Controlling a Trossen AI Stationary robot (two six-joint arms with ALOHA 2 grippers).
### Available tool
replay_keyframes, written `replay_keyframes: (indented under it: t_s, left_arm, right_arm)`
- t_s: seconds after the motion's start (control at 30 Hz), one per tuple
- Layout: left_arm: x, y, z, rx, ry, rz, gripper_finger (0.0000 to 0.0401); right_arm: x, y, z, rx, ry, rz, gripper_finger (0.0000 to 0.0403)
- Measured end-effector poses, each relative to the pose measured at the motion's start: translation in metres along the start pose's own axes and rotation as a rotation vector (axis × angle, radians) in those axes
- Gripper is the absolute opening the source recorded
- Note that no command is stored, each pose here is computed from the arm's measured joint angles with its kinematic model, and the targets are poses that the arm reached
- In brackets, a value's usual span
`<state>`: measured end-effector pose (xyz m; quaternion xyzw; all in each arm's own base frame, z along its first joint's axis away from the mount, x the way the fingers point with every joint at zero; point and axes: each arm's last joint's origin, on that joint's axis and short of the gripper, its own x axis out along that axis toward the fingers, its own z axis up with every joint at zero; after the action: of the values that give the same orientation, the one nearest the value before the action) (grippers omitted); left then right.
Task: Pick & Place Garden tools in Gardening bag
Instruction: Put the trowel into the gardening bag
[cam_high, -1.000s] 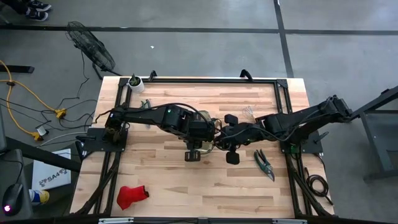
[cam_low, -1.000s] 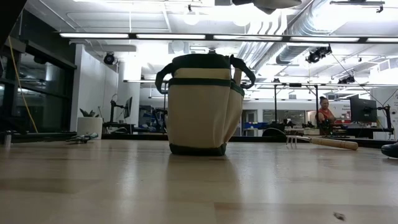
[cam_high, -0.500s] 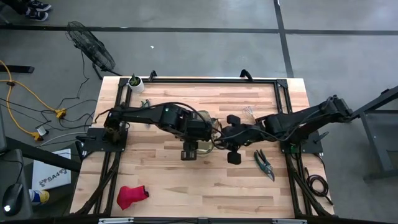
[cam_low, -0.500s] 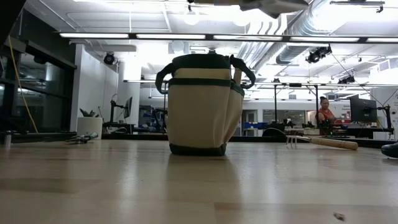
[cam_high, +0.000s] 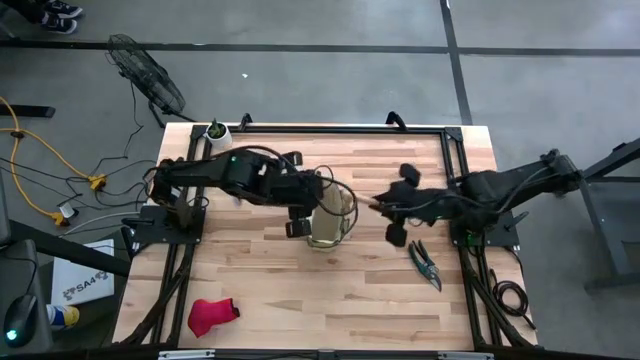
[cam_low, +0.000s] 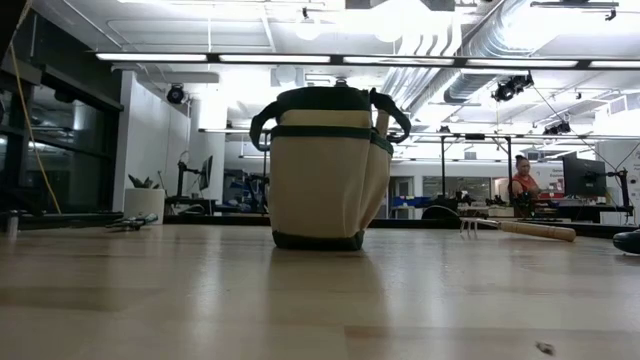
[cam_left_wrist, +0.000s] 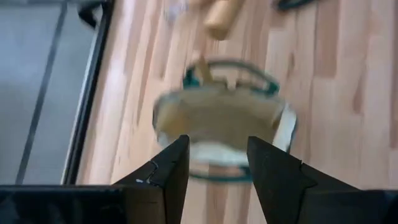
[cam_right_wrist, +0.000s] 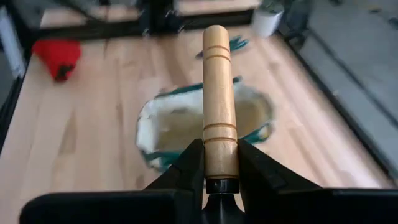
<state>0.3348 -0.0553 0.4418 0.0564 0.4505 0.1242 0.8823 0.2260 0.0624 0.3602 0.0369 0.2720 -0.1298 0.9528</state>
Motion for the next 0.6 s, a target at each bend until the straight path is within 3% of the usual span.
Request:
replay_keyframes:
  t_s: [0.17, 0.37, 0.5, 0.6]
  left_arm:
    - [0.001, 0.0, 0.014, 0.057, -0.143, -0.027, 0.0157]
    - [0.026, 0.009, 0.036, 0.043, -0.307, -0.18, 0.0157]
    - [0.025, 0.022, 0.055, 0.015, -0.501, -0.308, 0.0157]
    - [0.021, 0.03, 0.065, -0.005, -0.62, -0.333, 0.0157]
  right_arm:
    - [-0.031, -0.007, -0.004, 0.046, -0.125, -0.017, 0.006]
    - [-0.053, -0.009, -0.018, 0.111, -0.381, 0.029, 0.006]
    - [-0.066, -0.008, -0.015, 0.107, -0.575, 0.071, 0.006]
    - [-0.074, -0.006, -0.009, 0.085, -0.674, 0.085, 0.006]
